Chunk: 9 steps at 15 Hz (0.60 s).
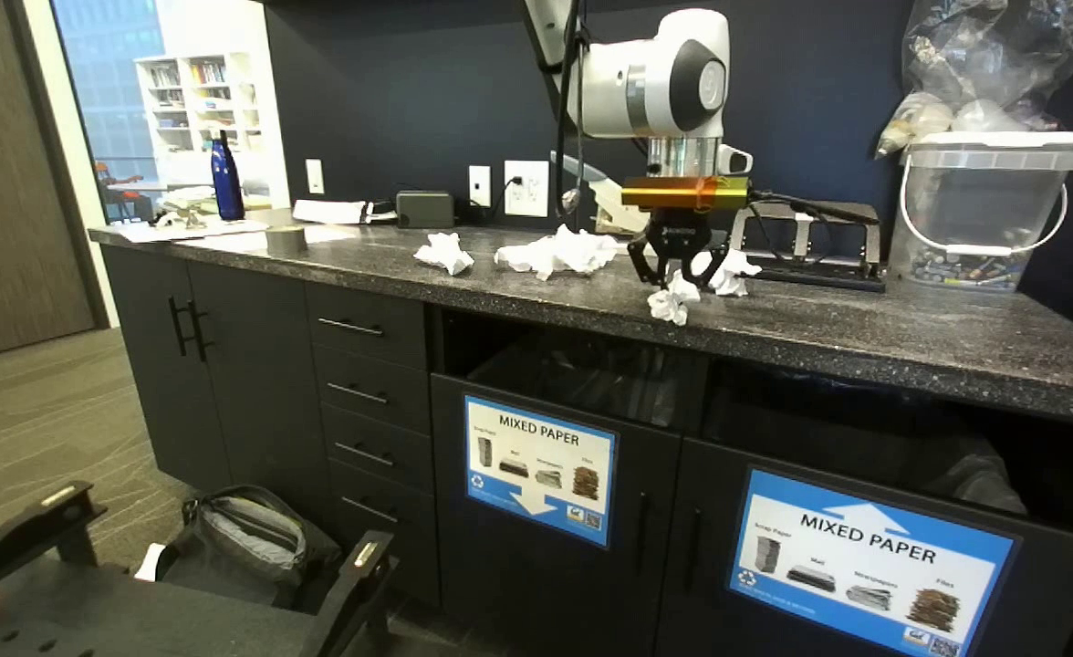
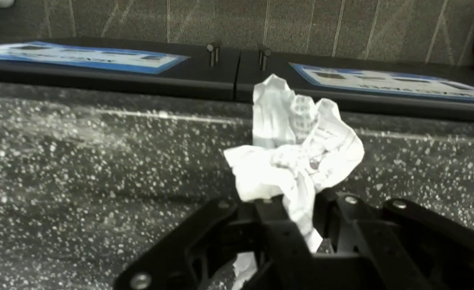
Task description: Place one paper from the counter inside the waste bin on the right, place four papers from the counter inside the bin on the left
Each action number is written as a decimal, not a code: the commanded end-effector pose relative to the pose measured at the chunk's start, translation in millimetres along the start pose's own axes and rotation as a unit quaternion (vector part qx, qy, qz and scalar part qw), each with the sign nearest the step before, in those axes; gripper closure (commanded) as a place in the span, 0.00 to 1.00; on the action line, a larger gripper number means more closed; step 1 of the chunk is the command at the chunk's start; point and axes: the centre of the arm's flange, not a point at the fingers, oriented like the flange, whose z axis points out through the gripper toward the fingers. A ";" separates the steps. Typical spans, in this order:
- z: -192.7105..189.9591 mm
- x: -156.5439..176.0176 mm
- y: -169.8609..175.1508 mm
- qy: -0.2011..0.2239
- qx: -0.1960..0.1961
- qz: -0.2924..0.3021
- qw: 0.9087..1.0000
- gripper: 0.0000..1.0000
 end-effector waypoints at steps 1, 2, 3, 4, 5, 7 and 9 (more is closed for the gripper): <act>-6.4 -59.3 3.7 0.006 -0.011 -0.008 1.000 0.90; -2.9 -70.4 2.8 0.015 -0.015 -0.007 1.000 0.90; -0.7 -80.9 2.0 0.023 -0.020 -0.011 0.999 0.90; -0.8 -91.2 1.6 0.033 -0.023 -0.016 0.999 0.90; -1.1 -103.4 1.7 0.045 -0.029 -0.020 0.998 0.91; 0.3 -126.3 2.9 0.057 -0.042 -0.028 0.997 0.91; 7.1 -152.3 6.6 0.057 -0.042 -0.025 0.997 0.92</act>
